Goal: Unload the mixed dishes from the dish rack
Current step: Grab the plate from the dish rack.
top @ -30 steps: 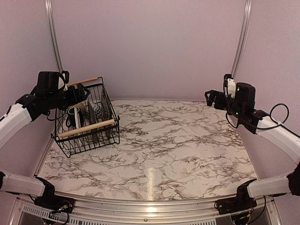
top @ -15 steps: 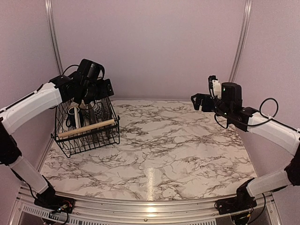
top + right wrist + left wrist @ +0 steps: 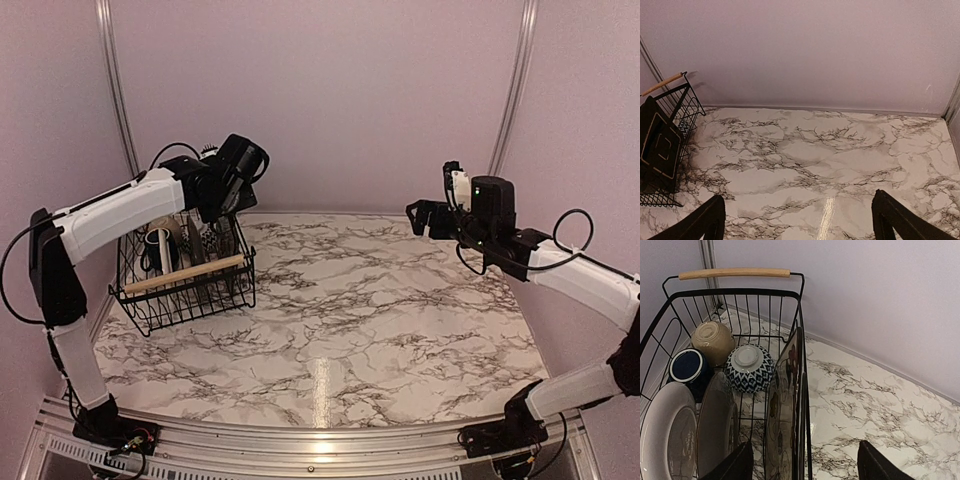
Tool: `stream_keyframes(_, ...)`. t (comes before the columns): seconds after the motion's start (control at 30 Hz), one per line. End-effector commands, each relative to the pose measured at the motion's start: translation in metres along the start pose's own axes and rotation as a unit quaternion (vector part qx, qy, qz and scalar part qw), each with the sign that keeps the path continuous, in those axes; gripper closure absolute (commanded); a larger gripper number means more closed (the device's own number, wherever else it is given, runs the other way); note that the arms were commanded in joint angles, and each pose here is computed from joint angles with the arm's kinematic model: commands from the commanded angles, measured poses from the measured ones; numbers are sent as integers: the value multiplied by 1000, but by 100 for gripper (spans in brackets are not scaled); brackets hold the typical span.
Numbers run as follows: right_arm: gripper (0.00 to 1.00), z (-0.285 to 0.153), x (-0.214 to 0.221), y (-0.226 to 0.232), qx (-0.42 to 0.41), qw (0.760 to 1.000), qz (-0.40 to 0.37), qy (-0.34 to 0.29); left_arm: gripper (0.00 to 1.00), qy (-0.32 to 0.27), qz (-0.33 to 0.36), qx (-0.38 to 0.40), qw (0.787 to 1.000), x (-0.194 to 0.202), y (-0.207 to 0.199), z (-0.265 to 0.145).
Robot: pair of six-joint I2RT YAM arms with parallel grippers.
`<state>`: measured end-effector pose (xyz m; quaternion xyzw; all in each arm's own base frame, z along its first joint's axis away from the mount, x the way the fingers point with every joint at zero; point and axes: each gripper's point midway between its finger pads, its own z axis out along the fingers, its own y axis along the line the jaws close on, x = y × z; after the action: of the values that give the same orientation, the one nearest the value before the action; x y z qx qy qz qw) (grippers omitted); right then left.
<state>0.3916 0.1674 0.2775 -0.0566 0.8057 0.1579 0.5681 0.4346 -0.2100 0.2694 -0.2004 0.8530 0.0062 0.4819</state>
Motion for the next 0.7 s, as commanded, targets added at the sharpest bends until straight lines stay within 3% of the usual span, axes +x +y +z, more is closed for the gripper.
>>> stream_keyframes(0.0, 2, -2, -8, 3, 0, 1000, 1, -8, 30, -11, 19, -48, 999, 1, 5, 13)
stream_keyframes(0.27, 1, -9, -7, 1, 2, 1000, 0, -13, 36, -7, 42, -81, 996, 12, 7, 37)
stream_keyframes(0.43, 2, -12, -8, 0, 6, 1000, -2, -19, 56, 3, 50, -90, 995, 18, 11, 46)
stream_keyframes(0.67, 2, -10, -4, 0, 4, 1000, -2, -15, 69, 8, 63, -88, 994, 20, 8, 49)
